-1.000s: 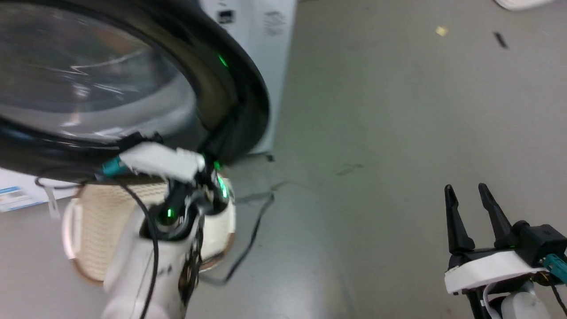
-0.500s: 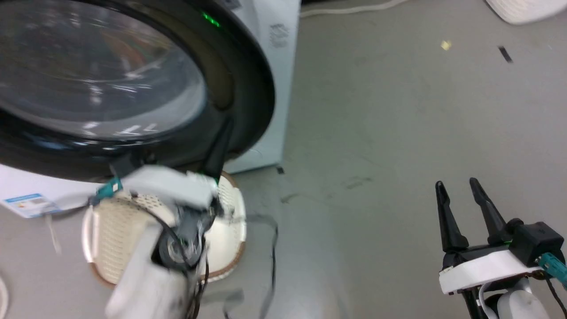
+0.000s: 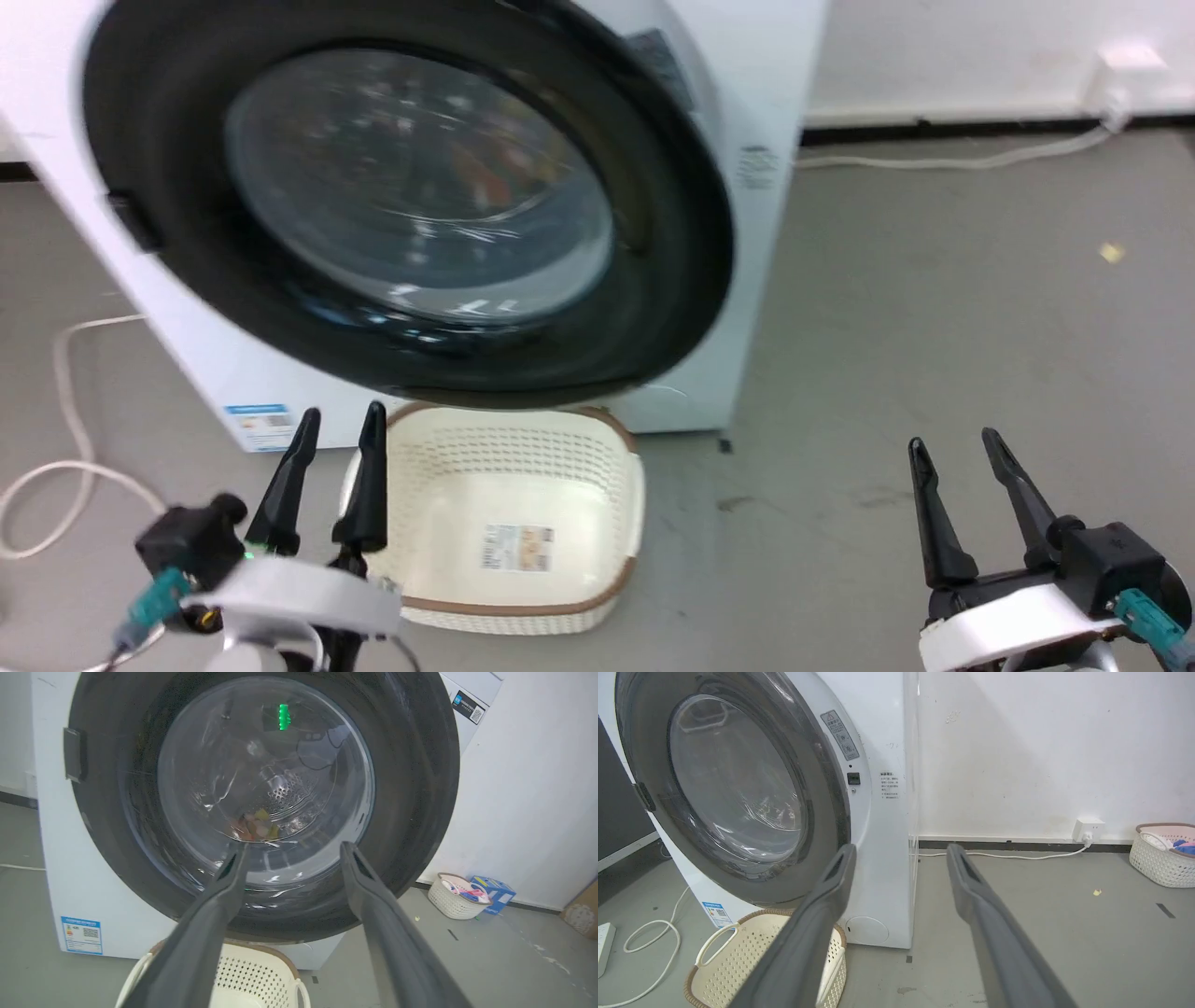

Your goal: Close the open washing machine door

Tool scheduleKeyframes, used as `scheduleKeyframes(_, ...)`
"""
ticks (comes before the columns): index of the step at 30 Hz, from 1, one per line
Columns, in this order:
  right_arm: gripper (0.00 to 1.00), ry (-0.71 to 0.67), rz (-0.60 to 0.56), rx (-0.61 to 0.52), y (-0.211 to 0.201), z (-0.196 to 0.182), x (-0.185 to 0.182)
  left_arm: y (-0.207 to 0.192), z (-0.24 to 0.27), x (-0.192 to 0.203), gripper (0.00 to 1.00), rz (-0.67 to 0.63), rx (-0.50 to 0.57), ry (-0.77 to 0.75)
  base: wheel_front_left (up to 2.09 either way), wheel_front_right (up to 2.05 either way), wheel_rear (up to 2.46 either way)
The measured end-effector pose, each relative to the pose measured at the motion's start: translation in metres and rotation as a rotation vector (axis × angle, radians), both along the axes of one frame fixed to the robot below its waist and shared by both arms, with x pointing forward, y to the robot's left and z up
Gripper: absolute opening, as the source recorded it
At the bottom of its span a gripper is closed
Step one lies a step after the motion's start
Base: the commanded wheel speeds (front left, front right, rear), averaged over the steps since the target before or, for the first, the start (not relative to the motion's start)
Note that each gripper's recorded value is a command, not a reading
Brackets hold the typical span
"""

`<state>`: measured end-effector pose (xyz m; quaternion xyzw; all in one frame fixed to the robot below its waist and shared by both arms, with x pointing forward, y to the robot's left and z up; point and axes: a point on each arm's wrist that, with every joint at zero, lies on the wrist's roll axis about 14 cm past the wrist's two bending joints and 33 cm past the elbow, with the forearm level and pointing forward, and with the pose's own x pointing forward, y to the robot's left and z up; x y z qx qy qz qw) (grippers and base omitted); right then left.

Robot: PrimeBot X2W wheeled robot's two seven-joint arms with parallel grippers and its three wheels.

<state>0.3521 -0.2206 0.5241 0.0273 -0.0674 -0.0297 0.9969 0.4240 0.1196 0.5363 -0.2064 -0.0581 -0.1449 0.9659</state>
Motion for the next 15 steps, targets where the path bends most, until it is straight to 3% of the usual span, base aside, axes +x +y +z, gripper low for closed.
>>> scheduleKeyframes(7,1.0,-0.027,0.142,-0.011,0.046,0.008,0.009,0.035,0.028,-0.037,1.0,0.167,0.24,-0.142,0.0,0.0,0.0)
scheduleKeyframes(15,1.0,-0.033,0.241,-0.022,0.079,0.009,0.013,0.042,0.01,-0.062,1.0,0.197,0.426,-0.112,0.0,0.0,0.0)
